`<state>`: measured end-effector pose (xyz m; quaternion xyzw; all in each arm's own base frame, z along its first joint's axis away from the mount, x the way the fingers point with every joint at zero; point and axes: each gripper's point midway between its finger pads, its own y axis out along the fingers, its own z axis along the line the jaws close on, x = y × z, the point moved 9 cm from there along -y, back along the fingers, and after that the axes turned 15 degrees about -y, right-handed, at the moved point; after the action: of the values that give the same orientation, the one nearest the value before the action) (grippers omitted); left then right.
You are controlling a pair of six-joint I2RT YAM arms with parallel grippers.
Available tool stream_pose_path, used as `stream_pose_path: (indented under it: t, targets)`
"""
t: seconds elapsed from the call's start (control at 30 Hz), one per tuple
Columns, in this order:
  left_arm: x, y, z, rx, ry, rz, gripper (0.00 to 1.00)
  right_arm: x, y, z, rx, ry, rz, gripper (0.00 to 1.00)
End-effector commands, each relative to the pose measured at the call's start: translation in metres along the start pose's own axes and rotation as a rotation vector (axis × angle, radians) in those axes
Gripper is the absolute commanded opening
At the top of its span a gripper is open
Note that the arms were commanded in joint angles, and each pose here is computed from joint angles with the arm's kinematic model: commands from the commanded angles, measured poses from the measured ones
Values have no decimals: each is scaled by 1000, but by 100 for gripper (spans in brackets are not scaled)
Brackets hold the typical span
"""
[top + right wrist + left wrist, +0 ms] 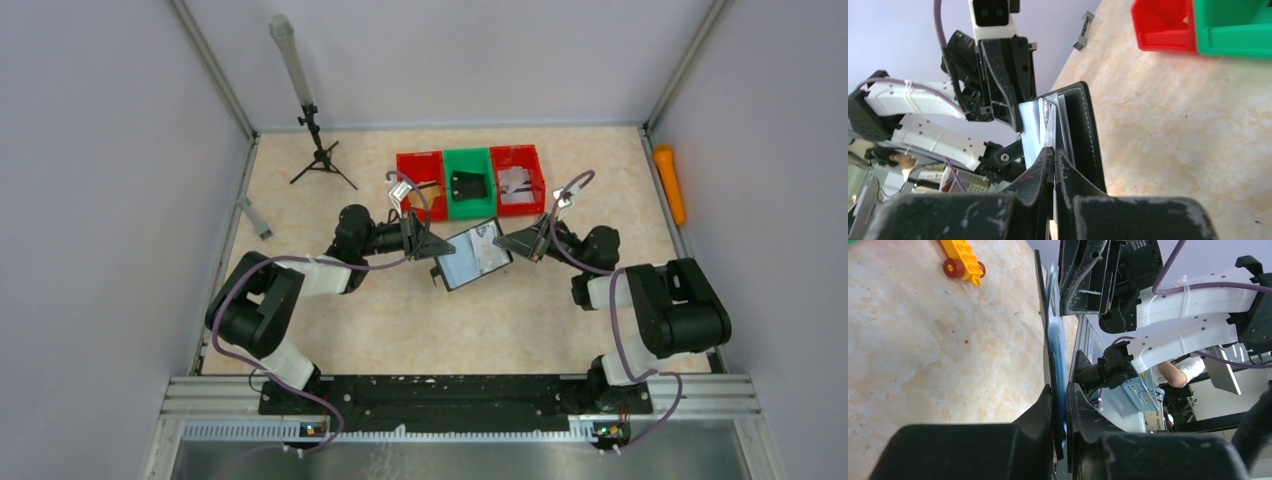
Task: Take the credit cards out of the card holder
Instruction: Remove the credit card from the card holder, then place the credit card in the storage box.
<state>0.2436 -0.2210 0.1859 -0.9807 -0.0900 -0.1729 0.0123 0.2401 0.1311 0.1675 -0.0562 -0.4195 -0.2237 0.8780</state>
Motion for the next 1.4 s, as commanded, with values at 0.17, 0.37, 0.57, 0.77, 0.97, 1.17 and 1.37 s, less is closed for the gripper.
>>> stream_pose_path:
  t: [0.17, 0.37, 0.57, 0.77, 0.97, 1.17, 1.37]
  targets:
    - [10, -3, 3, 177, 66, -82, 0, 11, -17, -16, -214, -48, -78, 0]
    - [20, -5, 27, 370, -6, -106, 0, 22, -26, -17, -424, -125, -106, 0]
    - [22, -2, 43, 434, -64, -72, 0, 38, -27, -26, -587, -132, -107, 0]
    - [23, -5, 41, 462, -47, -87, 0, 53, -27, -33, -715, -113, -136, 0]
    - [23, -7, 39, 480, -38, -97, 0, 80, -10, -31, -888, -263, -67, 0]
    - [22, -8, 38, 470, -26, -103, 0, 113, 15, -25, -886, -518, -57, 0]
    - [22, -8, 36, 458, -31, -104, 0, 129, 19, -31, -825, -843, 11, 0]
